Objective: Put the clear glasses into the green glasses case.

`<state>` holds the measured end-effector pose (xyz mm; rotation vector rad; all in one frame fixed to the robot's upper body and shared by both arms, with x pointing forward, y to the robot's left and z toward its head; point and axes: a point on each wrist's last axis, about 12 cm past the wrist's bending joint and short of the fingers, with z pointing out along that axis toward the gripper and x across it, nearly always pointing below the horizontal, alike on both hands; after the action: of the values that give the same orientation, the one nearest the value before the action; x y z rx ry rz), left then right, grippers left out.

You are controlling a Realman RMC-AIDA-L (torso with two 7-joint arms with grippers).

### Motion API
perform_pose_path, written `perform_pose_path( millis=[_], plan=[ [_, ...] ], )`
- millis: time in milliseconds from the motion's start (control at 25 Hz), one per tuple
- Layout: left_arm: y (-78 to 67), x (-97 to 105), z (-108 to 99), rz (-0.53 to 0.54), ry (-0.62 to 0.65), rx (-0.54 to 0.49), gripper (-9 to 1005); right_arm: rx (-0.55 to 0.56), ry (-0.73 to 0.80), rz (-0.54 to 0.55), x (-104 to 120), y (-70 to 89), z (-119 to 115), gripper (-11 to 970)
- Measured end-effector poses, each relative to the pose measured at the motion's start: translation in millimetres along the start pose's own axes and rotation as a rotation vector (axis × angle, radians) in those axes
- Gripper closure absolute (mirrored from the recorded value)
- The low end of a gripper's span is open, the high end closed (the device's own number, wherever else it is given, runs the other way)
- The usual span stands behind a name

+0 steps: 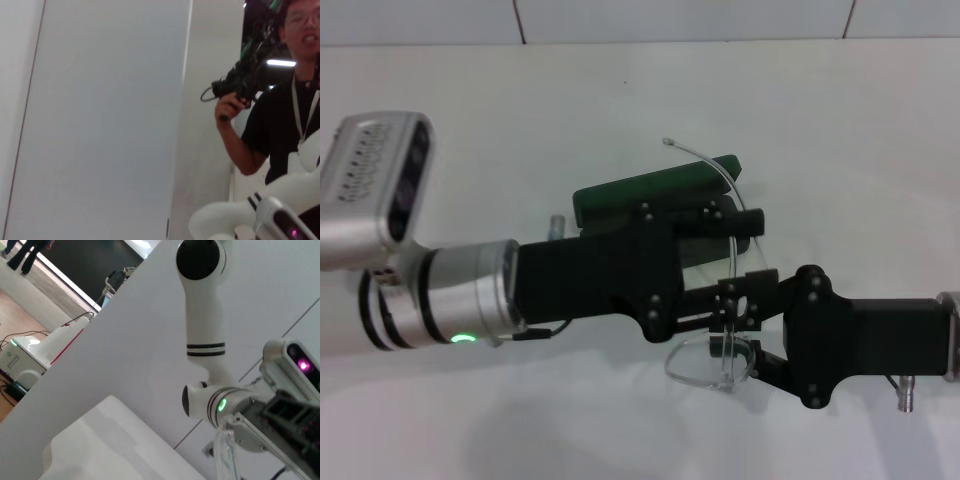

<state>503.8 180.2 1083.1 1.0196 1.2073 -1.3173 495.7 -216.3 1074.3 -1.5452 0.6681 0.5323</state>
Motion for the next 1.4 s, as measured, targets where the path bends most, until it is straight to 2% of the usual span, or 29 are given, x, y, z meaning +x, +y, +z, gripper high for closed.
perform_pose_path(
  millis=[160,400,560,760,1400],
  plan=[
    [0.1,-7.8,-9.7,0.017,-0.028,-0.014,464,0.004,0.010,0.003,0.9,0.6,-1.7,832],
    [2.2,-6.1,-18.3,-0.003,-0.014,-0.056,463,0.026,0.025,0.002,2.4,-1.9,-5.5,827],
    [4.4,-2.1,-15.6,-0.029,0.024,-0.062,467,0.026,0.024,0.002,2.5,-2.5,-5.3,825],
    [2.8,1.4,-10.1,-0.040,0.067,-0.024,472,0.023,0.020,0.001,2.1,-2.6,-4.8,821],
    [2.0,1.8,-7.3,-0.075,0.081,-0.002,471,0.017,0.018,0.011,0.9,2.2,-7.3,810]
  ],
)
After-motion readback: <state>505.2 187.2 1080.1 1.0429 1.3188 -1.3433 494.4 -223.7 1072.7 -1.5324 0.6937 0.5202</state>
